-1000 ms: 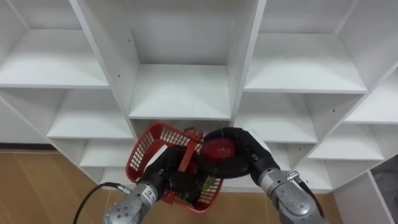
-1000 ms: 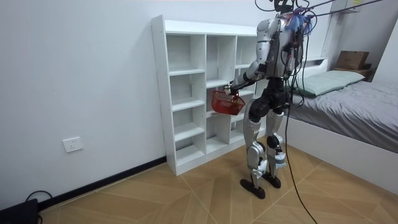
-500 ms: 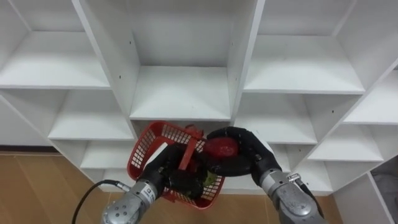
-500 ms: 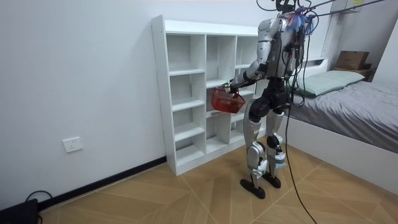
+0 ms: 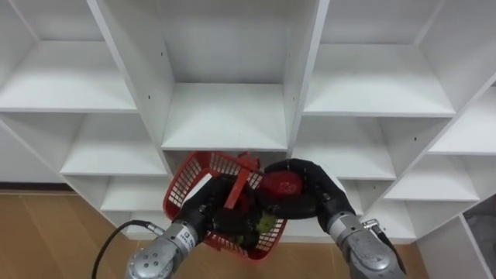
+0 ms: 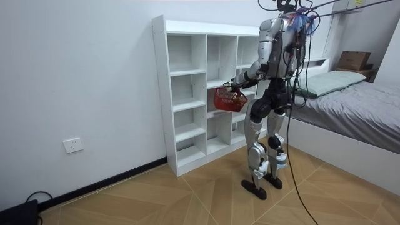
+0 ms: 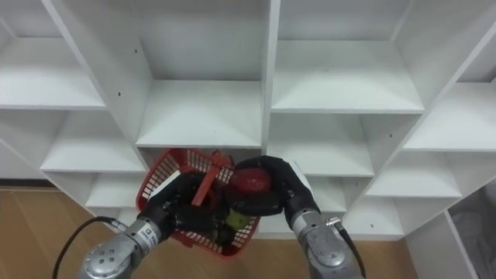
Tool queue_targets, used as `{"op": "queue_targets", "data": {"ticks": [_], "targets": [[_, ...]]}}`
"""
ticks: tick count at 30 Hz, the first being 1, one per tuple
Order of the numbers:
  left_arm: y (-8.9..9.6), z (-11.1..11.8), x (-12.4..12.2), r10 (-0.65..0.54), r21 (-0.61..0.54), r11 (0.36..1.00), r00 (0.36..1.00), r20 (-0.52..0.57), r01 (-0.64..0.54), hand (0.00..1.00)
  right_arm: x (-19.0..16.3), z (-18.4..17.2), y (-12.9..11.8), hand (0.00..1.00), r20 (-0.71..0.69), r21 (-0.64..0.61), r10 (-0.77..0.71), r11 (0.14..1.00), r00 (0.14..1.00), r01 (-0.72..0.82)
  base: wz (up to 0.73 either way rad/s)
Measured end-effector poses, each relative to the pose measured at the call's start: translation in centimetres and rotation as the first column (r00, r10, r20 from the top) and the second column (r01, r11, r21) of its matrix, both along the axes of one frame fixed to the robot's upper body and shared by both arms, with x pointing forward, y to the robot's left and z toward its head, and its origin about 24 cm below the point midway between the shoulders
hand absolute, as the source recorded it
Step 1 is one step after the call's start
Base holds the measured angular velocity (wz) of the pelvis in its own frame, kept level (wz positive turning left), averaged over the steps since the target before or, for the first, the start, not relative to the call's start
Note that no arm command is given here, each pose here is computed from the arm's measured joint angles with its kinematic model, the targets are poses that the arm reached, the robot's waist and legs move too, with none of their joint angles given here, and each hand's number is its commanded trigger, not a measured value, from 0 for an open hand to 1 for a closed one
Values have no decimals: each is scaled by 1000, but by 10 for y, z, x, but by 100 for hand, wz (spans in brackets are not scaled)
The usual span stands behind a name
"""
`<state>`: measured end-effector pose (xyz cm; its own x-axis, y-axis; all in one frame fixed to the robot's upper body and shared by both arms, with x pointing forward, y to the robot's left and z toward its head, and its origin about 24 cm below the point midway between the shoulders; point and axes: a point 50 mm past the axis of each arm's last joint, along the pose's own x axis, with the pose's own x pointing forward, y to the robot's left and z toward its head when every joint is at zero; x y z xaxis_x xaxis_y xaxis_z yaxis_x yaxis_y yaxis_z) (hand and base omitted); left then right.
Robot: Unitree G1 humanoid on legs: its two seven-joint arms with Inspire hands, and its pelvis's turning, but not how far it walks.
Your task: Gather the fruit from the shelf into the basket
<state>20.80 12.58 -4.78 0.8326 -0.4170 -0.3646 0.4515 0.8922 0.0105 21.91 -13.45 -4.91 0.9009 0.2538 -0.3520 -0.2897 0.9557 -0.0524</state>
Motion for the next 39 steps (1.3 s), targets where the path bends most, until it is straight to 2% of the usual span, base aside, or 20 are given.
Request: {"op": "queue_targets", "data": {"ticks": [32,39], "targets": [[-2,2,1,5,-9,1000,1000,3,-5,100,-3,-13,-2,100,-48,87,-61,994,997,65,0],[-4,2,1,15,-24,1000,1000,2,-15,100,-4,-14,-1,100,-71,139,-78,986,994,87,0]]}}
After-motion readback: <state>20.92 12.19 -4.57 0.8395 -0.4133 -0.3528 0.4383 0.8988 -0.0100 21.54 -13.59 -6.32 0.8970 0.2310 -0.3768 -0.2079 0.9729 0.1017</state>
